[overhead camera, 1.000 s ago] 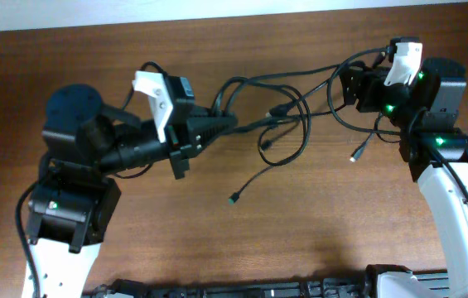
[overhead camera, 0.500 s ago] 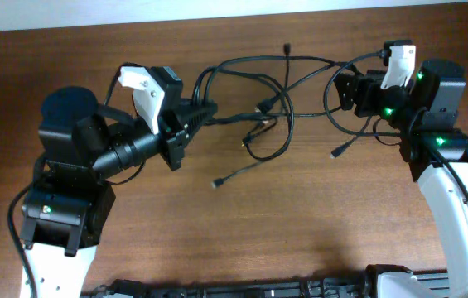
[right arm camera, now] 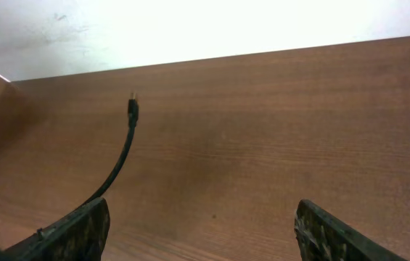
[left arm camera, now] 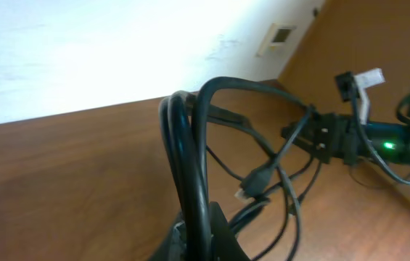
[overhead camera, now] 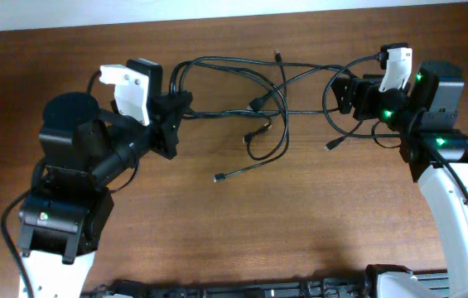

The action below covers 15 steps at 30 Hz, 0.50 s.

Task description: Untangle cables

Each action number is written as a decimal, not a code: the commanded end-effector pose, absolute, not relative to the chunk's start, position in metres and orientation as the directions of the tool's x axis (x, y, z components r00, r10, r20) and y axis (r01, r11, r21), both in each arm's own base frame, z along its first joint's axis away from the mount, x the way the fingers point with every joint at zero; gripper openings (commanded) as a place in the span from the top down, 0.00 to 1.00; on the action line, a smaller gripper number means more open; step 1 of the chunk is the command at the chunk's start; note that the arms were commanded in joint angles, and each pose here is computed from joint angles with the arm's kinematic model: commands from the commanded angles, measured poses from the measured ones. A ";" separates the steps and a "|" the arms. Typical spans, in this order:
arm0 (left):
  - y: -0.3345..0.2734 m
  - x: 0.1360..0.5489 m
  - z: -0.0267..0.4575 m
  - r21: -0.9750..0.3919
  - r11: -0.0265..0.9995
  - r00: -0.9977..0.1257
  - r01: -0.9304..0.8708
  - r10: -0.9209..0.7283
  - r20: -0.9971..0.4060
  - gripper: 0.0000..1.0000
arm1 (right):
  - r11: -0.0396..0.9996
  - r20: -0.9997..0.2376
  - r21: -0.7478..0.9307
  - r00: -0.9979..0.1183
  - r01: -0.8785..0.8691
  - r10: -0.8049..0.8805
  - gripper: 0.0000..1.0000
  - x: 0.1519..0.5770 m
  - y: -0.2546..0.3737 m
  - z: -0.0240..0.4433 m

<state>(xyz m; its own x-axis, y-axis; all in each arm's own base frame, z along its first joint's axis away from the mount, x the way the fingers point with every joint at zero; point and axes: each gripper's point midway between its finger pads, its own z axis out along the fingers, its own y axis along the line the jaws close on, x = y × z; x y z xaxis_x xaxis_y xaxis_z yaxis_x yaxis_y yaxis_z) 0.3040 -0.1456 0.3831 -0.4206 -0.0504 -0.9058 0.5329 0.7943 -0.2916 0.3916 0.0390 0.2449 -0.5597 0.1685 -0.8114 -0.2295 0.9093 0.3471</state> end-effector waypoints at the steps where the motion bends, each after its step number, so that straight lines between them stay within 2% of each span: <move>1: -0.116 0.309 0.392 -0.298 0.877 -0.399 0.377 -0.137 -0.907 1.00 | 0.927 -0.829 0.315 -0.535 -0.204 0.164 0.22 0.392 0.029 0.253; 6: -0.117 0.306 0.385 -0.314 0.872 -0.429 0.375 -0.137 -0.893 1.00 | 0.917 -0.827 0.329 -0.538 -0.226 0.164 0.22 0.390 0.034 0.255; 10: -0.135 0.296 0.387 -0.347 0.813 -0.452 0.468 -0.117 -0.884 1.00 | 0.861 -0.831 0.374 -0.536 -0.343 0.148 0.22 0.382 0.055 0.264; 11: -0.138 0.294 0.386 -0.340 0.804 -0.452 0.488 -0.100 -0.887 1.00 | 0.840 -0.837 0.383 -0.528 -0.384 0.141 0.22 0.379 0.062 0.269; 15: -0.142 0.289 0.382 -0.287 0.789 -0.436 0.542 -0.028 -0.899 1.00 | 0.645 -0.918 0.331 -0.393 -0.689 0.052 0.22 0.353 0.103 0.309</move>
<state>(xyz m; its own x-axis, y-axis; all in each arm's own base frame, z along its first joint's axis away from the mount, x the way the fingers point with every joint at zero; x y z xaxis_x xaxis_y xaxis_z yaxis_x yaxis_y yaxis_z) 0.2972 -0.1412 0.3735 -0.4813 -0.0746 -0.8734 0.4889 0.8042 -0.3381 0.3813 0.0722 0.2707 -0.5039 0.1147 -0.8561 -0.4549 0.8074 0.3759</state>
